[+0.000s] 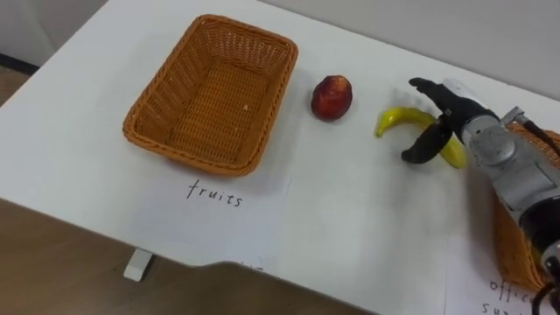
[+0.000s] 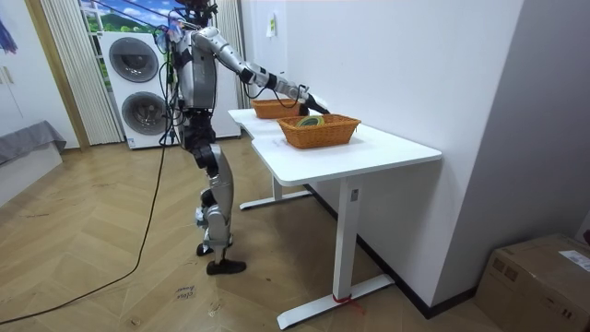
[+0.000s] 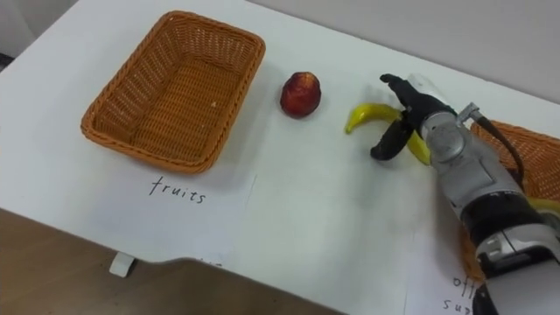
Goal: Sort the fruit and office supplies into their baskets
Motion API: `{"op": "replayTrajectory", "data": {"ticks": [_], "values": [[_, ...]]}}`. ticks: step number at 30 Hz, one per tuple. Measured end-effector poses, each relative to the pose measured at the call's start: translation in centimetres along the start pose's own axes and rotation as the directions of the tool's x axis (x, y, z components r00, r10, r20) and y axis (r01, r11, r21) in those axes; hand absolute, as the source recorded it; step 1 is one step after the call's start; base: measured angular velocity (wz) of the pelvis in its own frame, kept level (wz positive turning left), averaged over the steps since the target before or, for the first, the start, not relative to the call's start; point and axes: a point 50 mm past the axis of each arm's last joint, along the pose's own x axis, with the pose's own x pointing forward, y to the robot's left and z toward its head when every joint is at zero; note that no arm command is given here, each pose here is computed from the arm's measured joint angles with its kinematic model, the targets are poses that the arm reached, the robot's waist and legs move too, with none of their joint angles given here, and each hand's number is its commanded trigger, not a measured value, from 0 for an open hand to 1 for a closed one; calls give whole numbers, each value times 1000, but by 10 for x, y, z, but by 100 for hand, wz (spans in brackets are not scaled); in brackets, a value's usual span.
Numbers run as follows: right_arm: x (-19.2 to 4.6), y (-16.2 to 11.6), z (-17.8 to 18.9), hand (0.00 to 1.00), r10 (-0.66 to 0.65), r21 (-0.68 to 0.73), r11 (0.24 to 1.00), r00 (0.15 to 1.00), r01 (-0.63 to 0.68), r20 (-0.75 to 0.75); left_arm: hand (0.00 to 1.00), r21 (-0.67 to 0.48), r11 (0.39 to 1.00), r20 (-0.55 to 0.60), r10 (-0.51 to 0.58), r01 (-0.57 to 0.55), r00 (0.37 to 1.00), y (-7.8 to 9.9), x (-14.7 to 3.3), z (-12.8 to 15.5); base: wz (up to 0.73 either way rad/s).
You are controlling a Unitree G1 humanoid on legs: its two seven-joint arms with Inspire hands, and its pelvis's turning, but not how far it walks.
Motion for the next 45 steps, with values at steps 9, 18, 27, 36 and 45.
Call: {"op": "replayTrajectory", "data": {"ticks": [9,18,27,36,45], "values": [[-1,-1,-5,0,70,-29,997,997,-71,-41,0,5,998,-20,-56,56,998,-3,0,-2,0],[1,-3,-12,0,122,-19,992,989,-124,-85,0,-3,999,-14,-53,53,999,-2,1,1,0],[0,0,-19,0,159,-9,987,981,-161,-112,0,-4,999,-6,-51,51,999,-1,1,4,0],[0,0,-19,0,174,-11,984,978,-176,-113,0,-5,999,-3,-50,50,999,-1,1,5,0],[-1,1,-20,100,175,-144,970,974,-196,-146,0,-4,999,5,-47,47,999,1,2,8,0]]}}
